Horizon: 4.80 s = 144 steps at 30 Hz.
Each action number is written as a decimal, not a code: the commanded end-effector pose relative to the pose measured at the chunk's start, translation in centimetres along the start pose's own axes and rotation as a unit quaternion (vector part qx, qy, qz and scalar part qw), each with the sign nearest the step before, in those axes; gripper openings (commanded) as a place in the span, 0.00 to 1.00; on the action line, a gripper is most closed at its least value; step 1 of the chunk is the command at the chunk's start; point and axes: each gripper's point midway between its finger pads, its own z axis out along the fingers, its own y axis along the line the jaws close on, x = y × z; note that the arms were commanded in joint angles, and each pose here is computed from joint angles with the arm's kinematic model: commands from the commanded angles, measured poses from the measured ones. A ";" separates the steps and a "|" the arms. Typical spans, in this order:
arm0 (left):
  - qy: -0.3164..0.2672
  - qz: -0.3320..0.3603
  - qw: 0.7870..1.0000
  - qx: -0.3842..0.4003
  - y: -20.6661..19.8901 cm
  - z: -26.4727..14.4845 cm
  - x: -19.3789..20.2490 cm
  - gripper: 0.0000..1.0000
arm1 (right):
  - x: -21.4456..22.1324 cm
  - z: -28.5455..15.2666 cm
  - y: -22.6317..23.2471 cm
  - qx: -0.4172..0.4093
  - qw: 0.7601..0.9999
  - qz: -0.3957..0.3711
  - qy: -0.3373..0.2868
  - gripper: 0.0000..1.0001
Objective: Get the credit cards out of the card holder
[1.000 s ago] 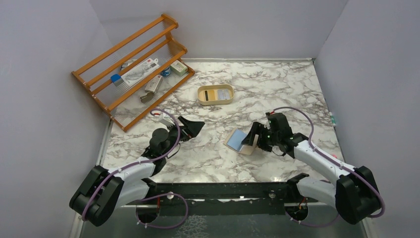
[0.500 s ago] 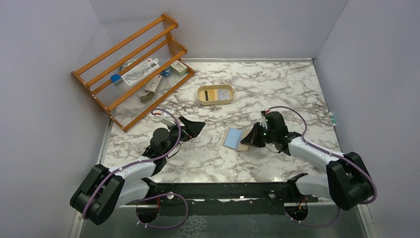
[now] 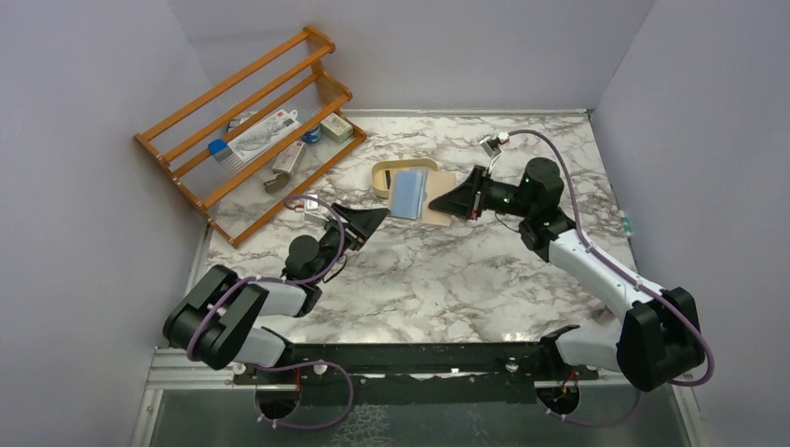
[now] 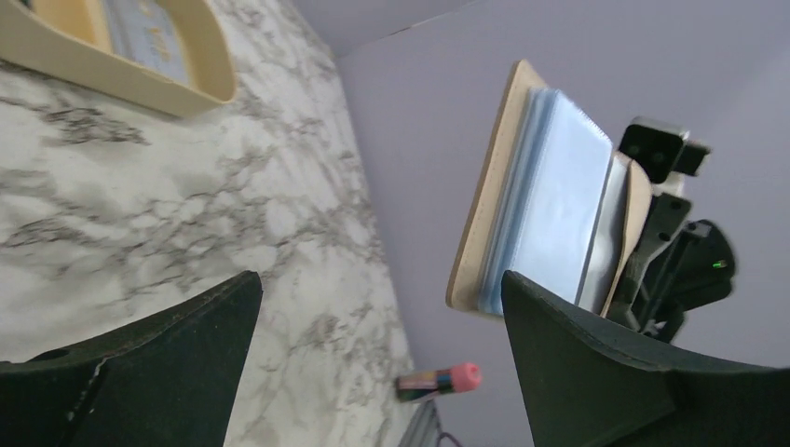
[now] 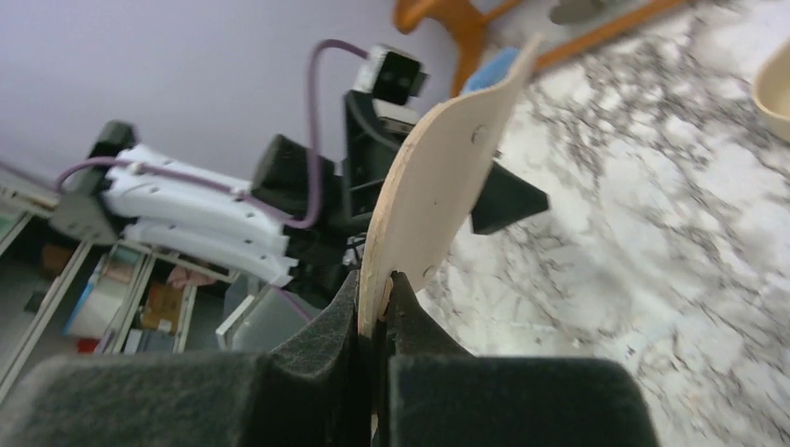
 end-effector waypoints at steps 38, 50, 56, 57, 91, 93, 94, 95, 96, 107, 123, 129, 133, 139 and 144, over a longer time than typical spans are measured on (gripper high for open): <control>-0.139 -0.294 0.881 0.343 -21.3 0.2 -6.7 0.95 | -5.5 -2.1 11.9 -0.234 0.968 -0.084 -0.007 0.01; -0.167 -0.282 0.890 0.318 -21.3 -0.8 -7.6 0.93 | -3.9 -2.2 10.5 -0.207 0.976 -0.076 0.005 0.01; -0.162 -0.290 0.887 0.321 -21.6 -0.8 -7.7 0.80 | -3.4 -2.0 9.7 -0.203 0.977 -0.068 0.005 0.01; -0.161 -0.291 0.887 0.321 -21.7 -0.9 -7.7 0.78 | -3.4 -2.0 9.7 -0.203 0.977 -0.069 0.005 0.01; -0.172 -0.266 0.903 0.292 -21.7 -1.3 -8.0 0.48 | -3.3 -1.9 9.1 -0.199 0.978 -0.063 0.003 0.01; -0.173 -0.266 0.902 0.292 -21.7 -1.4 -8.0 0.45 | -3.3 -1.9 9.0 -0.199 0.978 -0.063 0.003 0.01; -0.172 -0.266 0.902 0.292 -21.7 -1.4 -8.0 0.42 | -3.2 -1.9 8.9 -0.198 0.978 -0.062 0.004 0.01; -0.172 -0.266 0.902 0.292 -21.7 -1.4 -8.0 0.37 | -3.2 -1.9 8.9 -0.198 0.978 -0.061 0.004 0.01; -0.172 -0.266 0.902 0.293 -21.7 -1.4 -8.0 0.30 | -3.1 -1.9 8.9 -0.198 0.978 -0.061 0.004 0.01; -0.174 -0.207 0.933 0.240 -21.1 -0.6 -7.6 0.00 | -2.9 -1.3 7.2 -0.171 0.984 -0.054 0.011 0.27; -0.208 -0.066 0.975 0.047 -14.5 0.1 -7.4 0.00 | -3.2 -0.6 4.6 -0.092 0.994 -0.060 0.007 0.96; -0.212 -0.050 0.976 0.002 -11.8 0.5 -6.9 0.00 | -5.6 -1.0 2.2 0.032 0.994 -0.094 -0.038 0.98; -0.213 -0.029 0.976 -0.022 -10.7 0.9 -6.8 0.00 | -5.7 -0.4 1.9 0.080 0.990 -0.110 -0.035 0.98; -0.213 -0.013 0.976 -0.043 -9.9 1.6 -6.5 0.00 | -3.1 2.8 2.1 0.120 0.985 -0.122 -0.005 0.93; -0.211 -0.010 0.976 -0.052 -9.6 2.0 -6.2 0.00 | -1.7 5.0 1.5 0.151 0.978 -0.141 0.024 0.87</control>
